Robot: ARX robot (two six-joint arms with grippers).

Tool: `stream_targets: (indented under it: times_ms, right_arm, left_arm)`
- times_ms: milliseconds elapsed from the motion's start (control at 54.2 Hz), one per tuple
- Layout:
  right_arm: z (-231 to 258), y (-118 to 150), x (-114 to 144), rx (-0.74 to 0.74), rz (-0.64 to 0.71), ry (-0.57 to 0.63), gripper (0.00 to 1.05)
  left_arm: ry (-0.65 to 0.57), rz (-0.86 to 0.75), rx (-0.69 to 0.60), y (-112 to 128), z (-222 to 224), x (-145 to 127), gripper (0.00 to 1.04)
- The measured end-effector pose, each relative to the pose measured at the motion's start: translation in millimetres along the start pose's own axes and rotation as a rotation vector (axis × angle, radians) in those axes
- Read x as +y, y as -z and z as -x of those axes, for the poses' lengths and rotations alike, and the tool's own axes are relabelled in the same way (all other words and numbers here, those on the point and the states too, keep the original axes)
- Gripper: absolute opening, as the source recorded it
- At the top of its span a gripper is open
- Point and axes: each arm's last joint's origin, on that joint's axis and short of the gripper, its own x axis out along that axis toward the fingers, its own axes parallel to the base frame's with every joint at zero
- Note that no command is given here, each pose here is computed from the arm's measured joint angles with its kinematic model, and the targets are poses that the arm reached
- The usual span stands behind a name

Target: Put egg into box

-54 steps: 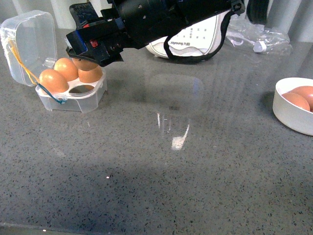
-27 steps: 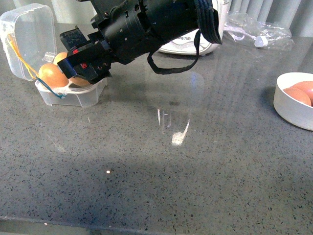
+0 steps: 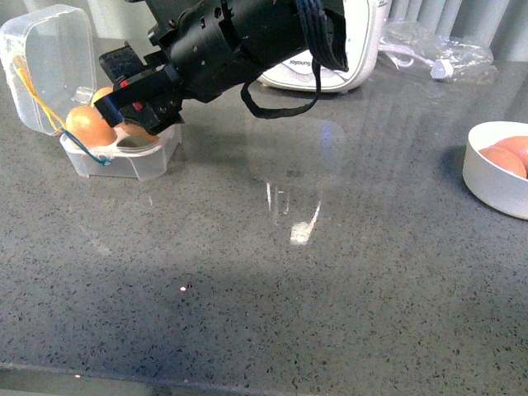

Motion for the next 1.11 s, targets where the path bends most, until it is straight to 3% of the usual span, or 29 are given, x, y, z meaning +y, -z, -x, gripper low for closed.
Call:
stream_targets:
  times_ms: [295, 480, 664, 922, 1015, 1107]
  right_arm:
    - [-5.1, 1.8, 4.9, 0.011, 0.0, -0.014, 0.43]
    - [-5.1, 1.5, 4.3, 0.011, 0.003, 0.001, 0.74]
    - [-4.3, 3.9, 5.5, 0.001, 0.005, 0.005, 0.98]
    - [27.3, -4.4, 13.4, -0.115, 0.005, 0.064, 0.97]
    - [71.2, -7.7, 13.6, -0.246, -0.014, 0.145, 0.97]
    - [108.8, 5.9, 8.1, -0.308, -0.061, 0.266, 0.97]
  left_arm:
    - [0.0, 0.0, 0.0, 0.0, 0.0, 0.0, 0.98]
    - [0.0, 0.0, 0.0, 0.0, 0.0, 0.0, 0.98]
    - [0.0, 0.0, 0.0, 0.0, 0.0, 0.0, 0.98]
    - [0.0, 0.0, 0.0, 0.0, 0.0, 0.0, 0.98]
    - [0.0, 0.0, 0.0, 0.0, 0.0, 0.0, 0.98]
    - [0.0, 0.0, 0.0, 0.0, 0.0, 0.0, 0.98]
